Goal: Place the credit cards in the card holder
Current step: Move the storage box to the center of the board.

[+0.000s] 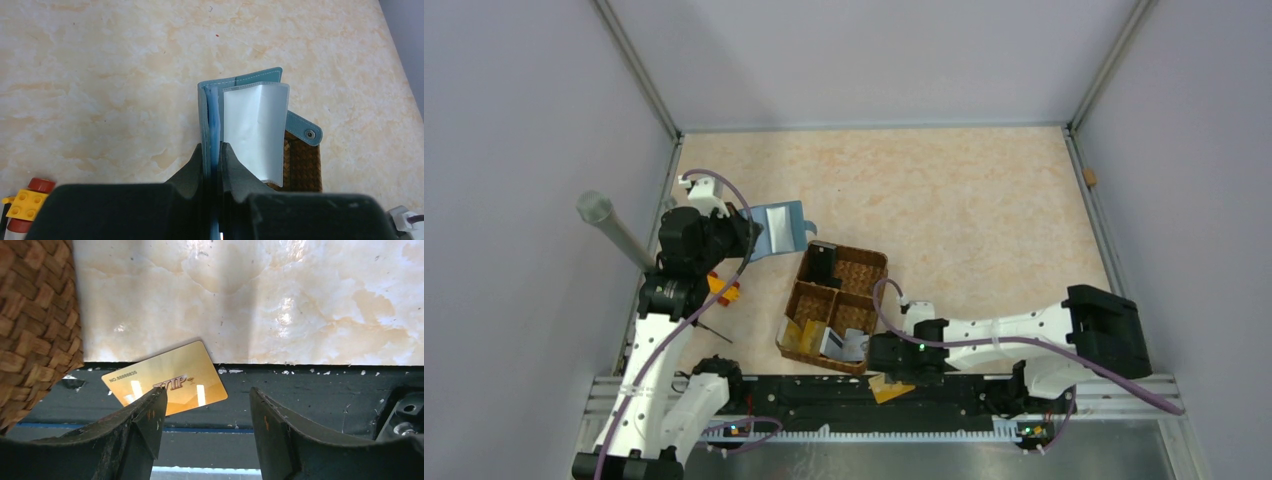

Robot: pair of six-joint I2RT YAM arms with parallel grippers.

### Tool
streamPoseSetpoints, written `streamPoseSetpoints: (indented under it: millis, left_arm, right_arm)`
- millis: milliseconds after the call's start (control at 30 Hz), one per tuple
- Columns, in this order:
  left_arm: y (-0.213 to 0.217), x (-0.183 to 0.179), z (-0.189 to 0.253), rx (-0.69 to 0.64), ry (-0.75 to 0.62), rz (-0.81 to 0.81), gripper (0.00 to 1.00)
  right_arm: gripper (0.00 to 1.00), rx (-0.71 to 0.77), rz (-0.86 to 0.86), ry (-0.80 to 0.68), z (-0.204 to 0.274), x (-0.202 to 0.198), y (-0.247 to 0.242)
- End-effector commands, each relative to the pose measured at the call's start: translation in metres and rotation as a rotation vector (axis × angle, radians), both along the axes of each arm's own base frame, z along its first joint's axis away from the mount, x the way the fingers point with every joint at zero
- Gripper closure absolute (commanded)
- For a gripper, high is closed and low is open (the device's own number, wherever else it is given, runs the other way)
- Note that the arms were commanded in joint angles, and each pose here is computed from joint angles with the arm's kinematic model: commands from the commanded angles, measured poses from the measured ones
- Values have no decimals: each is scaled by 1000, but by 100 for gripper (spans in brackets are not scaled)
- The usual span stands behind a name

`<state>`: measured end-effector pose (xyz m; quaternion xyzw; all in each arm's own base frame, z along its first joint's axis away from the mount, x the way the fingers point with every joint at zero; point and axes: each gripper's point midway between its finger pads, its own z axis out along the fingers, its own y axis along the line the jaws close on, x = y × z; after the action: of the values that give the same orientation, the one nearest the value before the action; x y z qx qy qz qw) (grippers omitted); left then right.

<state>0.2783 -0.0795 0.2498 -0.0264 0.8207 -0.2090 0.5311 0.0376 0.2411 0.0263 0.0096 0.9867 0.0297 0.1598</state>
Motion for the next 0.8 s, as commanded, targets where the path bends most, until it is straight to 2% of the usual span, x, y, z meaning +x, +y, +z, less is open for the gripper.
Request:
streamPoseSetpoints:
  millis: [0,167,300,533,633,767]
  left_arm:
    - [3,5,17,6,-76,9,100]
    - [2,4,19,12,-90,-2,100]
    - [2,3,19,18,-96,-4,100]
    - [7,3,22,35,-113,19,100]
    - [9,4,21,40,-112,29,100]
    - [10,5,20,42,-110,33,100]
  right_arm:
    - [35,40,22,-84,18,13,-1]
    - [22,62,22,-142,26,23,-13]
    - [13,143,120,-249,61,46,0]
    - [13,302,166,-393,135,93,26]
    - [12,307,223,-436,153,106,42]
    - [17,252,293,-500,164,140,50]
